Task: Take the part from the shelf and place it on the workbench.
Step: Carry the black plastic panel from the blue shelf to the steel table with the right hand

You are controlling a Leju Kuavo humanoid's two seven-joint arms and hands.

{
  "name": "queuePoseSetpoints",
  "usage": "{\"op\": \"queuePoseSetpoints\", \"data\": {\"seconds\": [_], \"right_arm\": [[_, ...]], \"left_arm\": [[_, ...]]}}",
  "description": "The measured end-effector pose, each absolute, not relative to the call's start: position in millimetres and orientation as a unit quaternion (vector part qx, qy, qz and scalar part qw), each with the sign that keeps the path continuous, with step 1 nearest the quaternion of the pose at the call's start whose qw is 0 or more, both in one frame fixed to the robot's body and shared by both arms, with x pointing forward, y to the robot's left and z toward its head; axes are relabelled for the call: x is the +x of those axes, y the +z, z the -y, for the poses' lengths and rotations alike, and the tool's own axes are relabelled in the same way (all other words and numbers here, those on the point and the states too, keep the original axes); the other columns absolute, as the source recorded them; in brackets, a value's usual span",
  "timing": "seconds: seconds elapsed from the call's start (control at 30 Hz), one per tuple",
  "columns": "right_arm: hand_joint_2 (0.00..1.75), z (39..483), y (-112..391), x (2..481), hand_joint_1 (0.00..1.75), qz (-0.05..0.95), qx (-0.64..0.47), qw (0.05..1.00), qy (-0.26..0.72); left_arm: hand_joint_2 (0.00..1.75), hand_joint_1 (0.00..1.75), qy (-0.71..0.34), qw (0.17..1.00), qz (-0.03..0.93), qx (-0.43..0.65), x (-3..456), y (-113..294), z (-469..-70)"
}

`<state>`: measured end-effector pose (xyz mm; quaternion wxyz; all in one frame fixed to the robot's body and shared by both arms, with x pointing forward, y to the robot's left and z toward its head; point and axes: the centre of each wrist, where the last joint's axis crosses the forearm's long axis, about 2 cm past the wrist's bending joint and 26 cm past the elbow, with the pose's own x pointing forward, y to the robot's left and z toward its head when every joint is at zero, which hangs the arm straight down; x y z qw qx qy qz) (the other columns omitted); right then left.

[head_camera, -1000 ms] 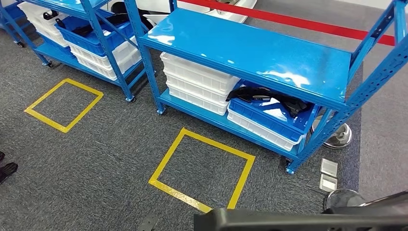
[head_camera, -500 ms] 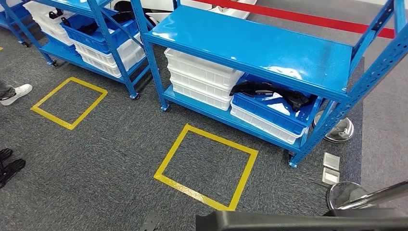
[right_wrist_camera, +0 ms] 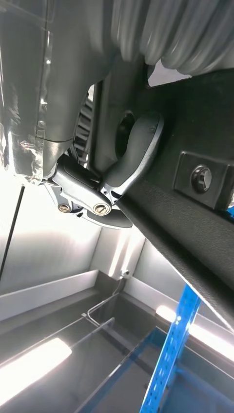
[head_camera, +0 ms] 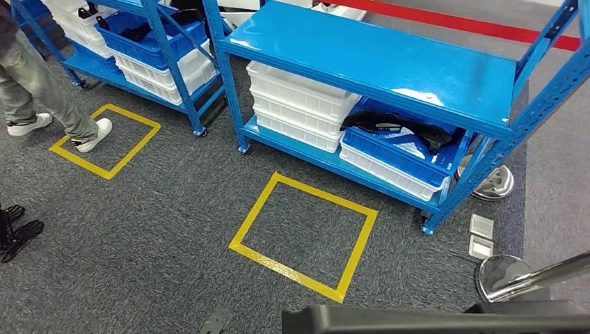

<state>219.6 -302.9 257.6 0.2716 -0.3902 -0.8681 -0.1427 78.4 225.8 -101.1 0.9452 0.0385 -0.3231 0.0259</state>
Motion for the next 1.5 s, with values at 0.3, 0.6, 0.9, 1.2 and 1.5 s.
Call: {"op": "queuePoseSetpoints", "data": {"seconds": [0.3,0.6,0.9,1.2,1.5], "right_arm": [[1.75,302.9,256.9,220.1,1.75,0.867,-0.389,0.275,-0.144],[1.75,302.8,258.2,221.0,1.75,0.868,-0.389,0.273,-0.145],[1.75,303.0,257.5,221.4,1.75,0.868,-0.378,0.281,-0.154],[1.75,305.3,256.1,222.6,1.75,0.873,-0.322,0.313,-0.191],[1.75,308.6,254.6,224.8,1.75,0.877,-0.316,0.312,-0.181]], "left_arm": [[1.75,1.75,0.022,0.945,0.324,0.045,79.0,-101.0,-226.1],[1.75,1.75,0.021,0.944,0.325,0.047,79.4,-100.8,-225.6],[1.75,1.75,0.022,0.945,0.324,0.047,78.2,-101.0,-225.5],[1.75,1.75,0.025,0.945,0.322,0.045,76.3,-101.4,-225.5],[1.75,1.75,0.026,0.945,0.322,0.044,77.0,-101.3,-225.5]]}}
